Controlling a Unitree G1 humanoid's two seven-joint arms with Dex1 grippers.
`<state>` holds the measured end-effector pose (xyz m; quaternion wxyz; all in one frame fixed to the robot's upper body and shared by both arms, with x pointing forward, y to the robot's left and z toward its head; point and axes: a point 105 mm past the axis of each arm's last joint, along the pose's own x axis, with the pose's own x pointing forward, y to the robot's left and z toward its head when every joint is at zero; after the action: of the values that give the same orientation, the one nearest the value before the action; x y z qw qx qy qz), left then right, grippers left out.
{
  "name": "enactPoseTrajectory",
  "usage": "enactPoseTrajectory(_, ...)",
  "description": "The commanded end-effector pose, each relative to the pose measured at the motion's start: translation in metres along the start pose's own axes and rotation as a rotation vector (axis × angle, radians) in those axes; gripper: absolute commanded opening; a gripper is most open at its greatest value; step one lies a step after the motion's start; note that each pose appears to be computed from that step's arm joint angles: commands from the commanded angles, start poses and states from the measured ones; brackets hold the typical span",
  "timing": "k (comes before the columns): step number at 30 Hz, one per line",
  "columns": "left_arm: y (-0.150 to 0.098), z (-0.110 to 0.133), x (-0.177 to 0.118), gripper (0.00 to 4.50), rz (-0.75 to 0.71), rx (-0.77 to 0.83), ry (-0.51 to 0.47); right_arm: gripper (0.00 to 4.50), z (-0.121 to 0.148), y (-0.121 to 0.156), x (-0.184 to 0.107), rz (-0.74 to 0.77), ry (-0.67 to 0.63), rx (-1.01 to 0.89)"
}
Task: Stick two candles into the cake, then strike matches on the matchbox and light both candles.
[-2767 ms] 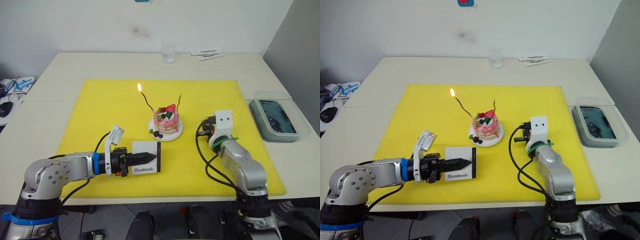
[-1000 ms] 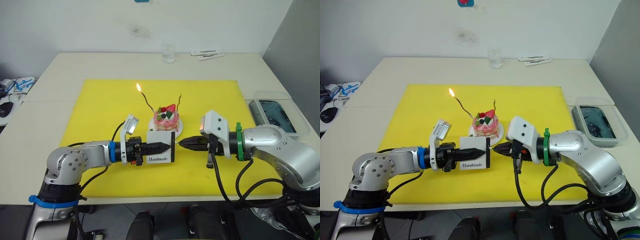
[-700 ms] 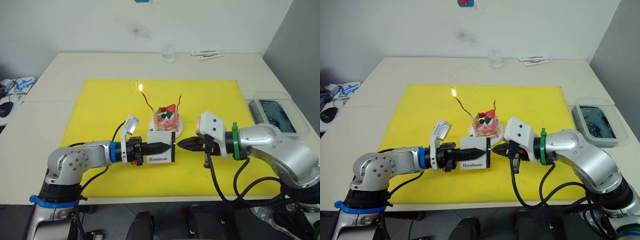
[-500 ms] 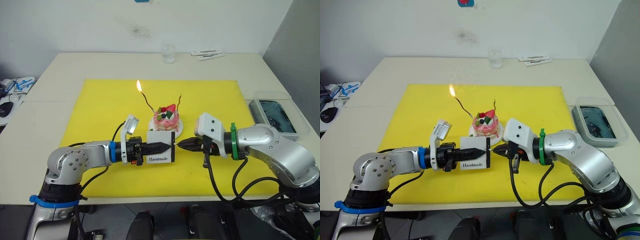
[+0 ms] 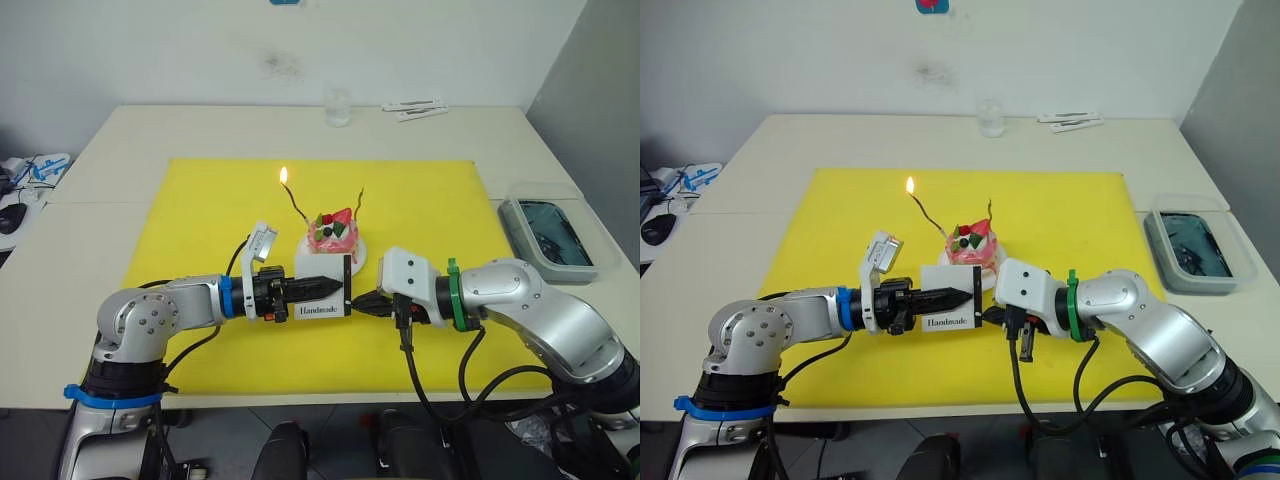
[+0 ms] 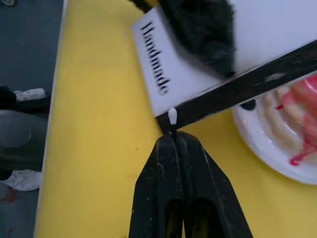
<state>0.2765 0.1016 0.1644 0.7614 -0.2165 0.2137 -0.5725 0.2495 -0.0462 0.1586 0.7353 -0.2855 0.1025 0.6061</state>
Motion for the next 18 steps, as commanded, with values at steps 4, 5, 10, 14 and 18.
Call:
enactPoseTrajectory(4, -0.001, 0.004, -0.014, 0.0, 0.027, 0.027, -0.006, 0.03, -0.003, -0.014, -0.027, -0.083, 0.025, 0.006)
enactPoseTrajectory(5, -0.002, 0.002, -0.015, 0.0, 0.027, 0.034, 0.005, 0.03, -0.013, -0.021, -0.034, -0.124, 0.056, 0.029)
enactPoseTrajectory(10, -0.014, -0.016, -0.014, 0.0, -0.01, 0.057, 0.077, 0.03, -0.059, -0.051, -0.064, -0.336, 0.184, 0.149)
enactPoseTrajectory(14, -0.016, -0.021, -0.011, 0.0, -0.019, 0.067, 0.094, 0.03, -0.08, -0.06, -0.065, -0.431, 0.216, 0.183)
enactPoseTrajectory(18, -0.014, -0.02, -0.01, 0.0, -0.019, 0.07, 0.091, 0.03, -0.093, -0.065, -0.064, -0.475, 0.221, 0.236)
